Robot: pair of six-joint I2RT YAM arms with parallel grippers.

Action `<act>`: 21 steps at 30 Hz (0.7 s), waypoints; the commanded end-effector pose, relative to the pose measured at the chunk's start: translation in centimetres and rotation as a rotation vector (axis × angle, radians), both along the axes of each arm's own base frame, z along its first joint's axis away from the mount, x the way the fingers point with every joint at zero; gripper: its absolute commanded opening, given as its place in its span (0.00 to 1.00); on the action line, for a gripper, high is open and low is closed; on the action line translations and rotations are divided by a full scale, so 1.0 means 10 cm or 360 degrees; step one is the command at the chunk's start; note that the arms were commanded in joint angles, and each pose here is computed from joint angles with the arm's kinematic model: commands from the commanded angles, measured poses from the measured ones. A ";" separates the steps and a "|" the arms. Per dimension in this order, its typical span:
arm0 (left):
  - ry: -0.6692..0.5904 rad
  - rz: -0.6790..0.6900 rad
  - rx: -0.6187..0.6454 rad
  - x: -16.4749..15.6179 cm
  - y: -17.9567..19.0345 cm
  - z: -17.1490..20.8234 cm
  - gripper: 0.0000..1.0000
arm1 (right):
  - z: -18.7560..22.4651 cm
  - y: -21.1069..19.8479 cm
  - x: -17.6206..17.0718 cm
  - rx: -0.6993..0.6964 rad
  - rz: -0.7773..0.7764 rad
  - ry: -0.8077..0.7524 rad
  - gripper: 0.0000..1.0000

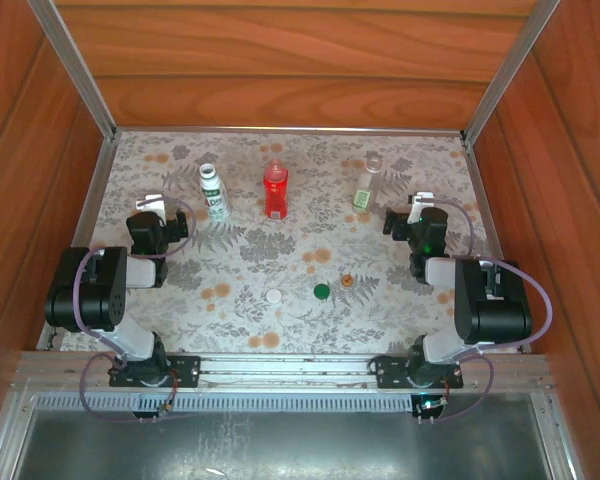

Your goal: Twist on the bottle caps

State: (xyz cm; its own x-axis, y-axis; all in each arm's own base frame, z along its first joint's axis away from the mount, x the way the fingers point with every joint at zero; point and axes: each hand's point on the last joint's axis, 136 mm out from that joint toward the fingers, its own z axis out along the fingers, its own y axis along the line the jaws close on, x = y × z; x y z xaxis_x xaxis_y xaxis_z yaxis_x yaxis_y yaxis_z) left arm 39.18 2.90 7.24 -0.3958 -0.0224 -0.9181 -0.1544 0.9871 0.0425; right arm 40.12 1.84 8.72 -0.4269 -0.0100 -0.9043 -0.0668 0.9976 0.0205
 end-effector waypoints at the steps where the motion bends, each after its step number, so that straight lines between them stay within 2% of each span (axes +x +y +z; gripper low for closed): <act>1: -0.0070 0.0019 -0.0006 0.05 0.02 0.13 1.00 | 0.03 0.04 0.04 -0.0012 0.0031 -0.0014 1.00; 21: -0.0068 0.0013 -0.0020 0.05 0.02 0.13 1.00 | 0.03 0.04 0.04 -0.0010 0.0031 -0.0012 1.00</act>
State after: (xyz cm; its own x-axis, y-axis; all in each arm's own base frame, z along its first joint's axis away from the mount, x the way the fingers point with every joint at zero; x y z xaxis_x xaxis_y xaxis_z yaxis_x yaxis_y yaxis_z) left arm 39.18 2.89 7.24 -0.3952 -0.0261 -0.9182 -0.1555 0.9871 0.0389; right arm 40.06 1.85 8.59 -0.4320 -0.0101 -0.9018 -0.0670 0.9975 0.0209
